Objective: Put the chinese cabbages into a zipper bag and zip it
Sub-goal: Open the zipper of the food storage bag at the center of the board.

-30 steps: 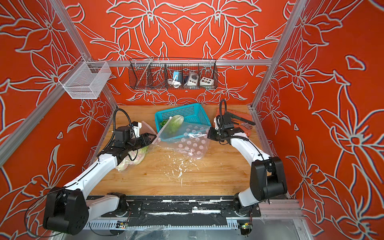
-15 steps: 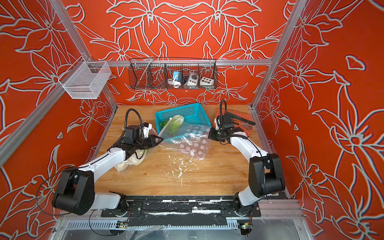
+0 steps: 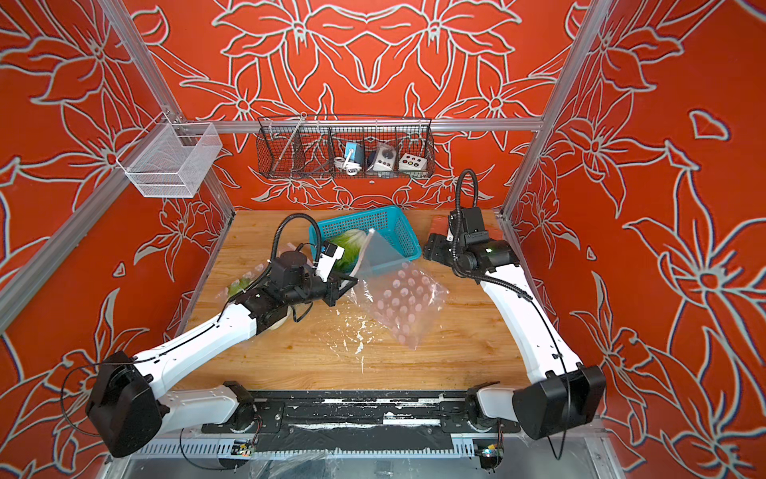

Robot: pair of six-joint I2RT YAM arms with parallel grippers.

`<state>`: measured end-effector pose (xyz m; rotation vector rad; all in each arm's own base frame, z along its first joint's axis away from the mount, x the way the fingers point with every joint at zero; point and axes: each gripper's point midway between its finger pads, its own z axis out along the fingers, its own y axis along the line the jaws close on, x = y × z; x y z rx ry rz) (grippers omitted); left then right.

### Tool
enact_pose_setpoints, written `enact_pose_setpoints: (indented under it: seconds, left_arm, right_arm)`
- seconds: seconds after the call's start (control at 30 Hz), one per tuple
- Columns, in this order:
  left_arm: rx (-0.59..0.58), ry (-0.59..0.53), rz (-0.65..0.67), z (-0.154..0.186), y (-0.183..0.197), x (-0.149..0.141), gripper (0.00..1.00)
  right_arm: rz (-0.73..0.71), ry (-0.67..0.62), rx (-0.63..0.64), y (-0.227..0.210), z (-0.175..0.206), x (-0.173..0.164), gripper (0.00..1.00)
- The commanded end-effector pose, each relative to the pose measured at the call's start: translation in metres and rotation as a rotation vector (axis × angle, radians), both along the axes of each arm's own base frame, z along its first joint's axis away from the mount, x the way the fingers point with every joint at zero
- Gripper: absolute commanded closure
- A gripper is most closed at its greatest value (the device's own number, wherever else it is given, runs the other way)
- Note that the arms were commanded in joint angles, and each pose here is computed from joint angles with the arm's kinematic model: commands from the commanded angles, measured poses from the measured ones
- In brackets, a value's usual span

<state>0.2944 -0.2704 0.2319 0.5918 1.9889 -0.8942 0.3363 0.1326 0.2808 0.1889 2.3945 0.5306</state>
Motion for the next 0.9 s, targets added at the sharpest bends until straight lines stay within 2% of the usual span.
enact_pose_setpoints:
  seconds: [0.0,0.07,0.33,0.6,0.73,0.87]
  left_arm:
    - [0.114,-0.181,0.016,0.001,-0.002,0.000,1.00]
    - [0.179,-0.246,-0.001,-0.002,-0.010,-0.009,1.00]
    - [0.201,-0.326,0.006,0.005,-0.016,-0.020,1.00]
    - [0.206,-0.330,0.005,0.008,-0.018,-0.022,1.00]
    - [0.226,-0.322,0.008,0.004,-0.017,-0.021,1.00]
    - [0.218,-0.321,0.011,0.006,-0.017,-0.021,1.00]
  right_arm:
    - [0.043,0.088,0.130,0.048,0.006,-0.021,0.29]
    - [0.081,0.095,0.137,0.070,0.011,-0.023,0.29]
    - [0.185,0.148,0.124,0.125,-0.006,-0.019,0.31]
    - [0.199,0.207,0.077,0.141,-0.040,-0.015,0.38]
    - [0.201,0.216,0.070,0.141,-0.046,-0.016,0.50]
    - [0.189,0.215,0.057,0.138,-0.055,-0.016,0.68]
